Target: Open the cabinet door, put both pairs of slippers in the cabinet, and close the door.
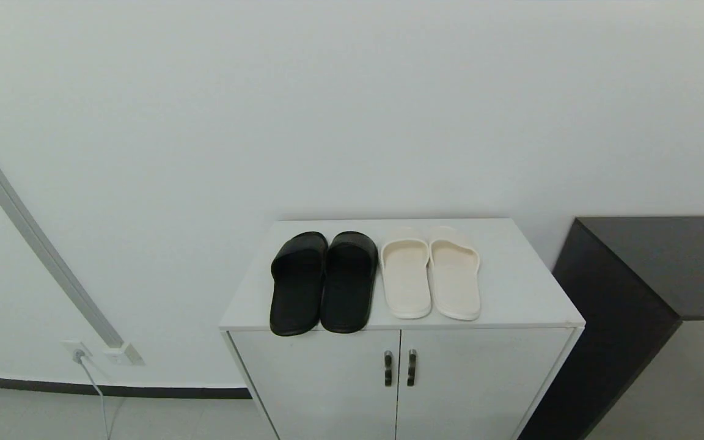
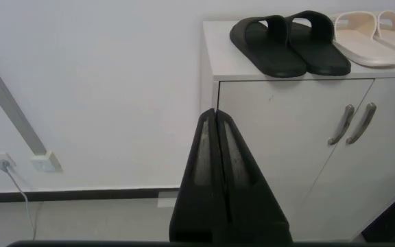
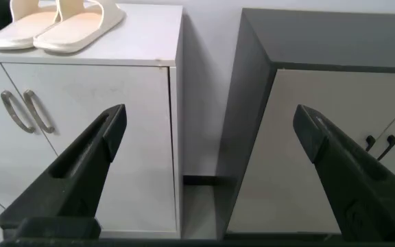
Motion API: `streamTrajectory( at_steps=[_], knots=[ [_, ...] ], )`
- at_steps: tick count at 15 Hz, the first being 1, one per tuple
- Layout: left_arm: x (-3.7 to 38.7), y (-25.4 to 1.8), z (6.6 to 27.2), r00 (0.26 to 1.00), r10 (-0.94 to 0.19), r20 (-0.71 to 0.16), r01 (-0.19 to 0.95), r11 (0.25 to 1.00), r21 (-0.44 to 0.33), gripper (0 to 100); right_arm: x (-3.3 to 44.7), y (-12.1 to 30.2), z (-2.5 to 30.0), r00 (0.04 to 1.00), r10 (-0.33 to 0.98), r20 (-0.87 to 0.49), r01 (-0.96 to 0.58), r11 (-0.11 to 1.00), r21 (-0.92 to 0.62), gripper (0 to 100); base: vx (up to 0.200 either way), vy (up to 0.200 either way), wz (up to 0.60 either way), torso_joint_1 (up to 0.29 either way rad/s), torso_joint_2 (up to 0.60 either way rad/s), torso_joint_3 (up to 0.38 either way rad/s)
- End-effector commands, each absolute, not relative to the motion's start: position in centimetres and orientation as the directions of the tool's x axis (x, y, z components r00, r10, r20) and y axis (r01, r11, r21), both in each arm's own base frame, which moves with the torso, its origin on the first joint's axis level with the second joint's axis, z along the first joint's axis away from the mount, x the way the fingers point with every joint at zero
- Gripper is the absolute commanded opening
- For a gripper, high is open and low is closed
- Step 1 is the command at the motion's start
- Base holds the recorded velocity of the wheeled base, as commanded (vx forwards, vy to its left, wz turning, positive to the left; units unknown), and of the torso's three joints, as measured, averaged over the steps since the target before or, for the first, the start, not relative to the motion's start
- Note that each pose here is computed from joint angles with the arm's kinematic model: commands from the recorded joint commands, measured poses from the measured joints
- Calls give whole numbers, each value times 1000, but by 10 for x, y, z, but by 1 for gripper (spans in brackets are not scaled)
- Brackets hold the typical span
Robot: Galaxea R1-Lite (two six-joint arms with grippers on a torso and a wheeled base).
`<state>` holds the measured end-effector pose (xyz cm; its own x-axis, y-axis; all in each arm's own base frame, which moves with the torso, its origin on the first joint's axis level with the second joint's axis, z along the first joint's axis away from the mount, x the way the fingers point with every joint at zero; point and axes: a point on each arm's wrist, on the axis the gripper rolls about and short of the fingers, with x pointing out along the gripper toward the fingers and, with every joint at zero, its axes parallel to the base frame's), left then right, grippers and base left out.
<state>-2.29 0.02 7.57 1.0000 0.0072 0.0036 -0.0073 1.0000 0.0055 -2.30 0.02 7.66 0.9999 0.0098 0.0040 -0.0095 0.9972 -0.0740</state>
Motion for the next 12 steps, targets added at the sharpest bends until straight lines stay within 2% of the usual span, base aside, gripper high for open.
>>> streamTrajectory(
  at_steps=[1,2,4,7,12],
  knots=[
    [-23,0,76,1000,6,3,-6,1000,6,0,-22,0,77,1000,8,-9,-8,997,-77,100,0,0,0,0,0,0],
    [-23,0,76,1000,6,3,-6,1000,9,0,-20,0,78,1000,11,-29,-13,997,-72,100,0,0,0,0,0,0],
    [-23,0,76,1000,5,3,-5,1000,12,0,-23,0,128,998,58,35,-60,997,51,100,0,0,0,0,0,0],
    [-23,0,76,1000,5,3,-5,1000,15,0,17,6,131,927,262,-267,-254,965,64,100,0,0,0,0,0,0],
    [-23,0,76,1000,5,2,-5,1000,15,0,101,32,159,815,441,-376,-438,893,99,100,0,0,0,0,0,0]
  ],
)
